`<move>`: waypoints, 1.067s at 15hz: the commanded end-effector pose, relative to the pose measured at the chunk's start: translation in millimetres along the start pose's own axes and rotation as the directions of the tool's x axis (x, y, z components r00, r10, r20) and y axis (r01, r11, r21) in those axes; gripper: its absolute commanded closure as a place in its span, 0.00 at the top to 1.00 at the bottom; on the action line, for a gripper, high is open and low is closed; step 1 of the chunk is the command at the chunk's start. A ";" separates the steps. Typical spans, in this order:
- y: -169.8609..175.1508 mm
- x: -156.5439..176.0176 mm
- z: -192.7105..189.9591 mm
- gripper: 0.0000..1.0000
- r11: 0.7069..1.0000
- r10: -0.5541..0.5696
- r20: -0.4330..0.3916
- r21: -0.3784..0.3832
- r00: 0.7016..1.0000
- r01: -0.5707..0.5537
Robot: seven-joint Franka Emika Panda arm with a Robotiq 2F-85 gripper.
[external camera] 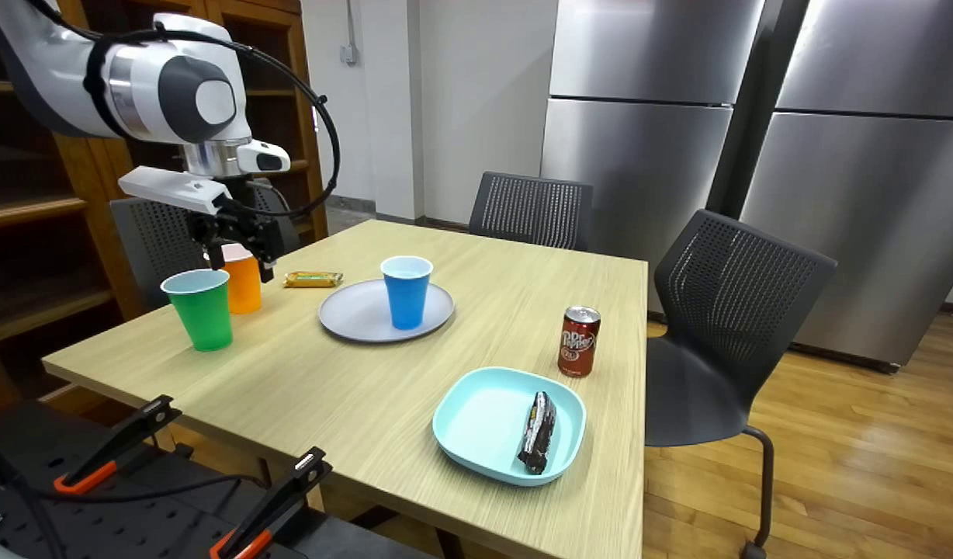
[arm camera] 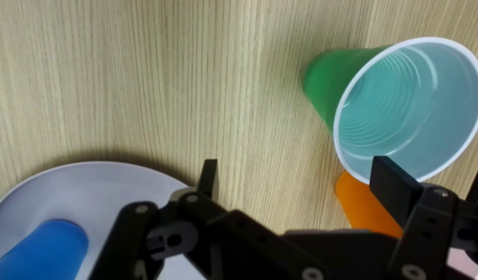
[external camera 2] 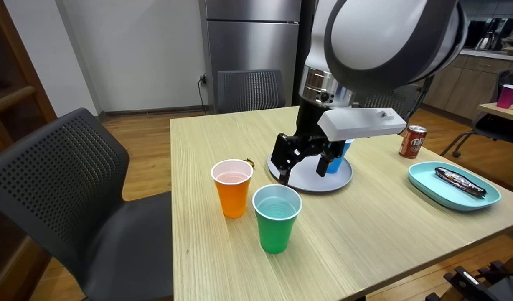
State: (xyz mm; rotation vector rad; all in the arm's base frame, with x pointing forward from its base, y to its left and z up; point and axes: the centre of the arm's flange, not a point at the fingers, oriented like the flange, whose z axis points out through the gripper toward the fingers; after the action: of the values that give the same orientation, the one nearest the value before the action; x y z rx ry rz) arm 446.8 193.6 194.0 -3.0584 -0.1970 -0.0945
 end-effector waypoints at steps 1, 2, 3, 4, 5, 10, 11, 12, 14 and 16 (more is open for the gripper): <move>-11.2 2.3 12.9 1.00 1.000 -0.004 0.004 -0.009 1.000 0.004; -11.9 1.6 16.5 1.00 1.000 -0.006 0.012 -0.010 1.000 0.006; -12.2 1.2 20.2 1.00 1.000 -0.005 0.018 -0.010 1.000 0.005; -12.6 1.2 24.0 1.00 1.000 -0.004 0.024 -0.012 1.000 0.004; -12.6 0.7 26.7 1.00 1.000 -0.004 0.029 -0.012 1.000 0.005; -15.9 -2.4 32.9 0.75 0.999 -0.031 0.032 -0.010 0.999 0.032; -17.0 -2.5 33.3 0.72 0.999 -0.034 0.031 -0.010 0.999 0.035; -17.9 -2.4 33.9 0.66 0.999 -0.036 0.031 -0.009 0.999 0.036; -19.3 -2.3 34.6 0.49 0.999 -0.039 0.030 -0.008 0.999 0.039; -19.7 -1.9 34.3 0.34 0.999 -0.040 0.027 -0.005 0.999 0.041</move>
State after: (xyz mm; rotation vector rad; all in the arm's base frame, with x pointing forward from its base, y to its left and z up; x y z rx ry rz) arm 440.7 209.6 160.7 -3.0622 -0.2441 -0.0221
